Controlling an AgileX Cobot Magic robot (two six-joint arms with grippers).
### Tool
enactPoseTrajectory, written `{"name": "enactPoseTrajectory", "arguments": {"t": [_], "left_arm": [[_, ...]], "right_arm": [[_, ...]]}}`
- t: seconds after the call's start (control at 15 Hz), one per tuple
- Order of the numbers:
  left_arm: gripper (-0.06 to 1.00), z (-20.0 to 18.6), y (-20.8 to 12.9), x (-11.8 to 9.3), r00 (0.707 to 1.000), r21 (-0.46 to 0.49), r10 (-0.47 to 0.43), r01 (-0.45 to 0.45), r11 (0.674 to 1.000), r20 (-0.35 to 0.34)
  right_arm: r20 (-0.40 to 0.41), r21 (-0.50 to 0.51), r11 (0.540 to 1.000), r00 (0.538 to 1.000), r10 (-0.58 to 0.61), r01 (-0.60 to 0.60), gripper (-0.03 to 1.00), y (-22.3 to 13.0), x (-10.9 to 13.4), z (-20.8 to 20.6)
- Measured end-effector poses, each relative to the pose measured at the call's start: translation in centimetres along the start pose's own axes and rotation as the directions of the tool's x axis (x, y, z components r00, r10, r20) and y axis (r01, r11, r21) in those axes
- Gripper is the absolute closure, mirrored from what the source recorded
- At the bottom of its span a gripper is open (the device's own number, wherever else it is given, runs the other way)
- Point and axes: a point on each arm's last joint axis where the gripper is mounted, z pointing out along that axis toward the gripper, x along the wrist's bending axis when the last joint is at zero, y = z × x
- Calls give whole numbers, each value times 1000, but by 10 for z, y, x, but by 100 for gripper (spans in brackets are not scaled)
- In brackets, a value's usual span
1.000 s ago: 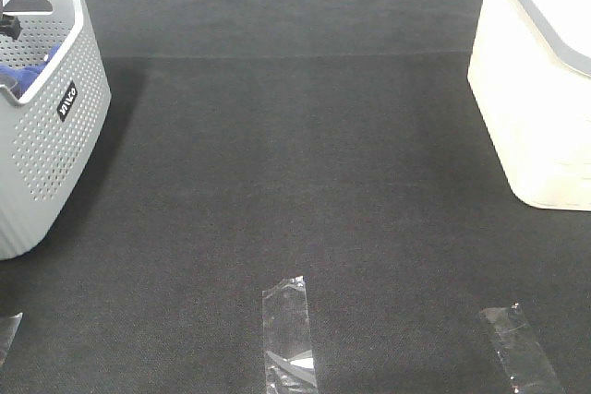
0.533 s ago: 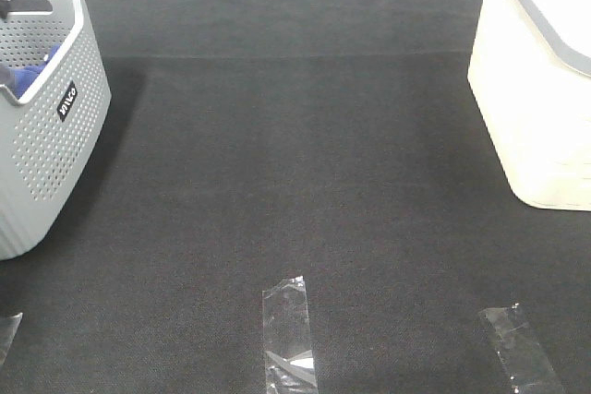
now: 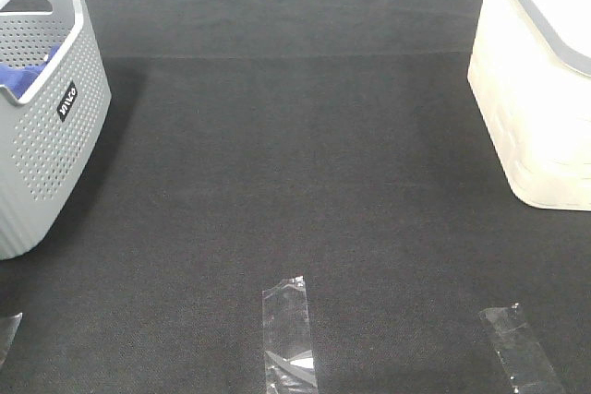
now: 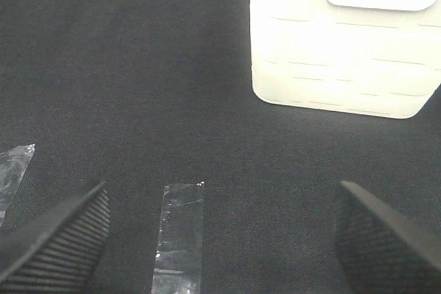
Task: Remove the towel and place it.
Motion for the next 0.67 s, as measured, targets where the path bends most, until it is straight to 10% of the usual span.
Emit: {"name": "enactPoseTrajectory", "arguments": {"t": [0.67], "left_arm": [[94,-124,29,-70,954,-442,128,5,897,271]], "right_arm": [[-104,58,997,993,57,-51,16,7,8,8]]}}
